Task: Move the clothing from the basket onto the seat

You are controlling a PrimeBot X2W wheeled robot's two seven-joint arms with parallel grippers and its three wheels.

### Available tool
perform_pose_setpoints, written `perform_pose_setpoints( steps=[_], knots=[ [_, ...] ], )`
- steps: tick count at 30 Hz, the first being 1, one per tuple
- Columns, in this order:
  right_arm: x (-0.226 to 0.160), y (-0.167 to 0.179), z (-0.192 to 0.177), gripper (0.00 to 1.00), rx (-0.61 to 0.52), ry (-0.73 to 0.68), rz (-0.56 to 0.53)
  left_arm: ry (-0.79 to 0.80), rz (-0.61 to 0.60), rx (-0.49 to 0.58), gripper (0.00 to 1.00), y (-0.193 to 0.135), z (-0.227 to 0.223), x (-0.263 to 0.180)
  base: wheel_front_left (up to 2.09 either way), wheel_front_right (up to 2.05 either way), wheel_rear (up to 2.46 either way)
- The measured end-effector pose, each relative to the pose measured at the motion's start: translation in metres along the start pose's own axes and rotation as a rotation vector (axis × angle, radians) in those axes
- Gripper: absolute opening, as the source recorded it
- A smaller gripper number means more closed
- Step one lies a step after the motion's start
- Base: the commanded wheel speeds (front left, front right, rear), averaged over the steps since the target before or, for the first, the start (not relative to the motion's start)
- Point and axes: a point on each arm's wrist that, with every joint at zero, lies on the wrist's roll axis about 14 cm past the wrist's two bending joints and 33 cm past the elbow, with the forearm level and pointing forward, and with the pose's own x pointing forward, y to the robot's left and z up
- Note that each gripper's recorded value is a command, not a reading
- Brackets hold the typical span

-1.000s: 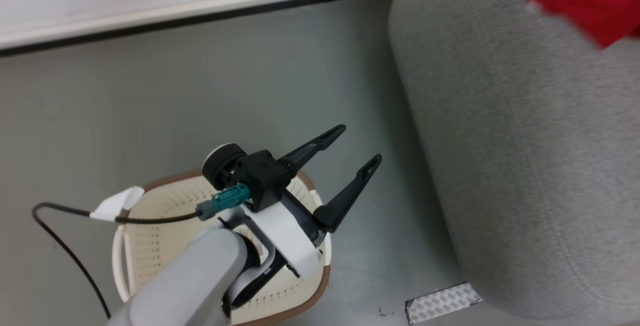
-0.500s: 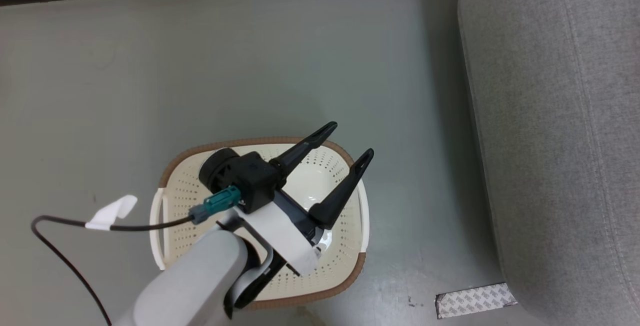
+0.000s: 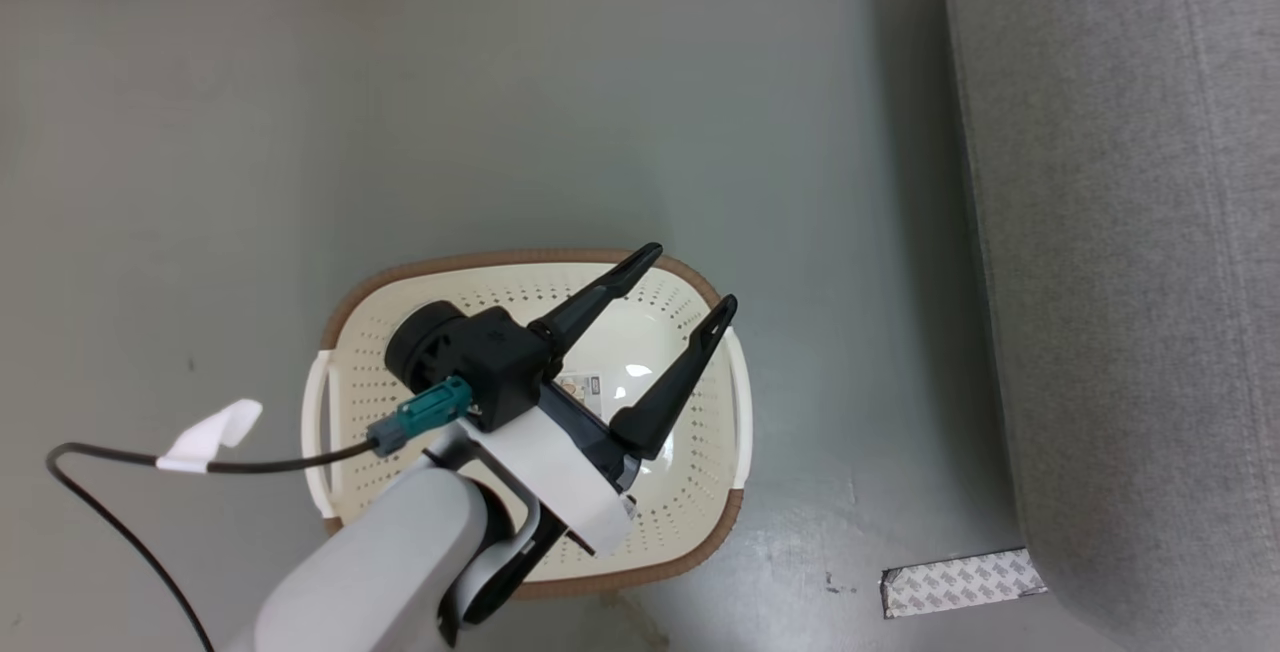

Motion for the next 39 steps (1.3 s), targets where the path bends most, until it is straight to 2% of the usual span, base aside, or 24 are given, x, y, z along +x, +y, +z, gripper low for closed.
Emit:
perform_pose_setpoints(
  steps=[5,6,7,8,9,14,26,34,39],
  knots=[
    [-0.011,0.017,-0.038,0.00,-0.009,0.087,0.008,0.003,0.029,0.011,1.00,0.008,0.001,-0.006,0.00,0.00,0.00],
    [-0.013,0.023,-0.043,0.12,-0.013,0.099,0.017,0.009,0.035,0.014,1.00,0.010,0.000,-0.009,0.00,0.00,0.00],
    [-0.016,0.029,-0.048,0.34,-0.013,0.112,0.025,0.013,0.042,0.018,1.00,0.012,0.000,-0.011,0.00,0.00,0.00],
    [-0.019,0.033,-0.054,0.72,-0.014,0.132,0.031,0.013,0.044,0.021,1.00,0.012,0.000,-0.012,0.00,0.00,0.00],
    [-0.022,0.036,-0.059,1.00,-0.019,0.148,0.039,0.012,0.045,0.023,1.00,0.012,0.001,-0.012,0.00,0.00,0.00],
    [-0.025,0.036,-0.057,1.00,-0.057,0.160,0.050,-0.009,0.047,0.035,1.00,0.009,0.010,-0.013,0.00,0.00,0.00],
    [-0.037,0.031,-0.024,1.00,-0.187,0.090,0.129,-0.070,0.038,0.030,1.00,-0.005,0.028,-0.011,0.00,0.00,0.00],
    [-0.088,0.029,-0.008,1.00,-0.186,0.003,0.191,-0.111,0.070,0.036,1.00,-0.012,0.044,-0.020,0.00,0.00,0.00],
    [-0.123,0.040,0.011,1.00,-0.132,-0.062,0.247,-0.128,0.129,0.044,1.00,-0.013,0.054,-0.038,0.00,0.00,0.00]
  ],
)
